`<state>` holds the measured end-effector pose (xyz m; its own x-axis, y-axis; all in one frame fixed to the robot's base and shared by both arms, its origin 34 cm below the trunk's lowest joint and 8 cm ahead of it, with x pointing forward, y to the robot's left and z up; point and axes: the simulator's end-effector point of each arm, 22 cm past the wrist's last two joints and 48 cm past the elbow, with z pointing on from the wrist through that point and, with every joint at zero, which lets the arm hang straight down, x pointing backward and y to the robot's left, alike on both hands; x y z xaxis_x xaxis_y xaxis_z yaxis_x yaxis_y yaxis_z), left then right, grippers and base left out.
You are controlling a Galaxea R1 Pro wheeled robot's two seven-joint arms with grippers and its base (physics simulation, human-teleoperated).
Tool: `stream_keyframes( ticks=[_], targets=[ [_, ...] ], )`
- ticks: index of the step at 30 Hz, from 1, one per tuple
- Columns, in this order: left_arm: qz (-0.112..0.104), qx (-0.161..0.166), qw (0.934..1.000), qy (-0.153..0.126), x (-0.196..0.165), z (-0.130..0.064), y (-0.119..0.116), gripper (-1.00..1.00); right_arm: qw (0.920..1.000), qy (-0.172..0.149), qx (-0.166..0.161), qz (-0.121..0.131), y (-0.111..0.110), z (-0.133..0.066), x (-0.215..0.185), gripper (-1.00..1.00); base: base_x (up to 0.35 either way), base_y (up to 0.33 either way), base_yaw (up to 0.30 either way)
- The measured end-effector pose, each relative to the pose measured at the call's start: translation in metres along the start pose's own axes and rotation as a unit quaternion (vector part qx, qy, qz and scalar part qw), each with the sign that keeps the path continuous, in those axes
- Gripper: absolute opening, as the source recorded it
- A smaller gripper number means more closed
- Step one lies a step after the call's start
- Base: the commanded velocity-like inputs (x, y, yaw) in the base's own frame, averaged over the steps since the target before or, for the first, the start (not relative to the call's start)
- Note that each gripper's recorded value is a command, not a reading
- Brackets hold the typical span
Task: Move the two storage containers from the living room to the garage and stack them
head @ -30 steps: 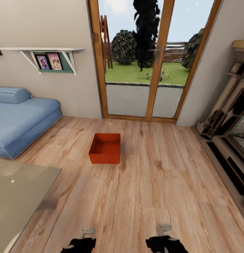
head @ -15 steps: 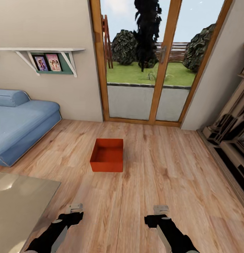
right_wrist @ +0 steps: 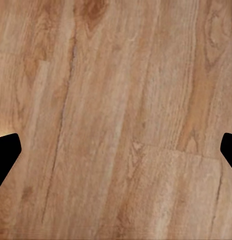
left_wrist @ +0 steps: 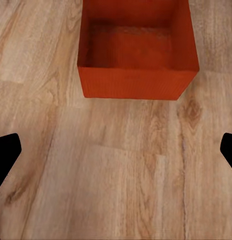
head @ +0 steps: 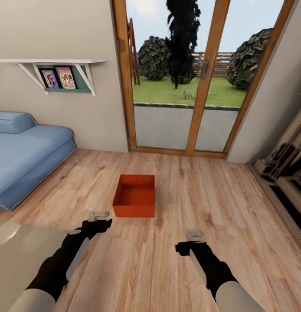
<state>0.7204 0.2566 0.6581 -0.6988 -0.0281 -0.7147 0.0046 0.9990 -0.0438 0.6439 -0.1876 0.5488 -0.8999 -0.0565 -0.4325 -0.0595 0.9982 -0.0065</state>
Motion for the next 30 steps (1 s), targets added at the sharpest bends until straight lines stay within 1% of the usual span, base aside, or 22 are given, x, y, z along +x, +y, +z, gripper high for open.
stream_keyframes(
  ticks=[7,13,19,26,30],
  targets=[
    [0.004,-0.002,0.9999,0.013,0.008,0.001,0.004,1.0,0.9999,-0.004,-0.005,-0.008,0.005,-0.001,-0.004,1.0,0.277,0.103,0.0],
    [0.006,-0.007,0.9994,0.035,0.028,0.005,0.007,1.0,0.9999,-0.007,-0.007,-0.009,0.006,-0.002,-0.006,1.0,0.318,0.134,0.0],
    [0.006,-0.009,0.9992,0.039,0.031,0.006,0.01,1.0,0.9999,-0.009,-0.01,-0.009,0.008,-0.002,-0.007,1.0,0.322,0.139,-0.012],
    [0.008,-0.007,0.9991,0.04,0.033,0.006,0.006,1.0,0.9999,-0.009,-0.01,-0.009,0.008,-0.002,-0.007,1.0,0.325,0.122,-0.17],
    [0.007,-0.007,0.9991,0.041,0.033,0.006,0.005,1.0,0.9999,-0.009,-0.01,-0.009,0.008,-0.002,-0.007,1.0,0.336,0.012,-0.072]
  ],
)
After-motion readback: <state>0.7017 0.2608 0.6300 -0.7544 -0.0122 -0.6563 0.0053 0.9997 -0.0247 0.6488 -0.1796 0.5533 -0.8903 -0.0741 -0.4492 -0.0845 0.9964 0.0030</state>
